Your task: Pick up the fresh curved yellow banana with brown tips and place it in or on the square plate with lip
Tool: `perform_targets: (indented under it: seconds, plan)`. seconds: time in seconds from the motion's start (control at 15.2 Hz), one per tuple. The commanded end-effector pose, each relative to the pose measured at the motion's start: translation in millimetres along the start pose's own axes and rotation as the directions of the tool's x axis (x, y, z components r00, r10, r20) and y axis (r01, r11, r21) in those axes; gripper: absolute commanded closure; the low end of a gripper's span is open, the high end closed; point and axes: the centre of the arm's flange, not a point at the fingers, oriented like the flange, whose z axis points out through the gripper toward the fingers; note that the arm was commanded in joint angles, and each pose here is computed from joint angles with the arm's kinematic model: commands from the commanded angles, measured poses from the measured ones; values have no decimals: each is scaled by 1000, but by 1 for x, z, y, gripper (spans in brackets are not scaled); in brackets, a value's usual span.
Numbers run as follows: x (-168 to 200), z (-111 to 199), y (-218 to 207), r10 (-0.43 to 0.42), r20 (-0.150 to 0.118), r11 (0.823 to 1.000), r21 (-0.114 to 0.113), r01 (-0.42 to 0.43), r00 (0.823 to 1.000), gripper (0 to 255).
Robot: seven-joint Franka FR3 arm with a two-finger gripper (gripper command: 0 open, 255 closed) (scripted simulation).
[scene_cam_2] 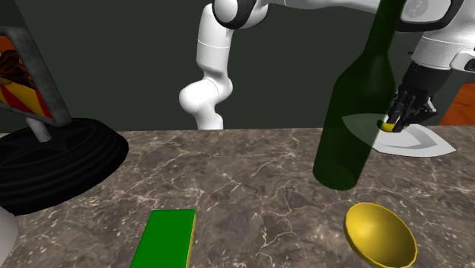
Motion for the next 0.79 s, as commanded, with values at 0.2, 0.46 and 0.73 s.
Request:
perform_targets:
  seconds: [0.2,0.46,0.73]
  plan:
    - [0,1,0,0,0,1000,0,0,1000,255]
    - [0,1,0,0,0,1000,0,0,1000,0]
    - [0,-12,0,0,0,1000,0,0,1000,0]
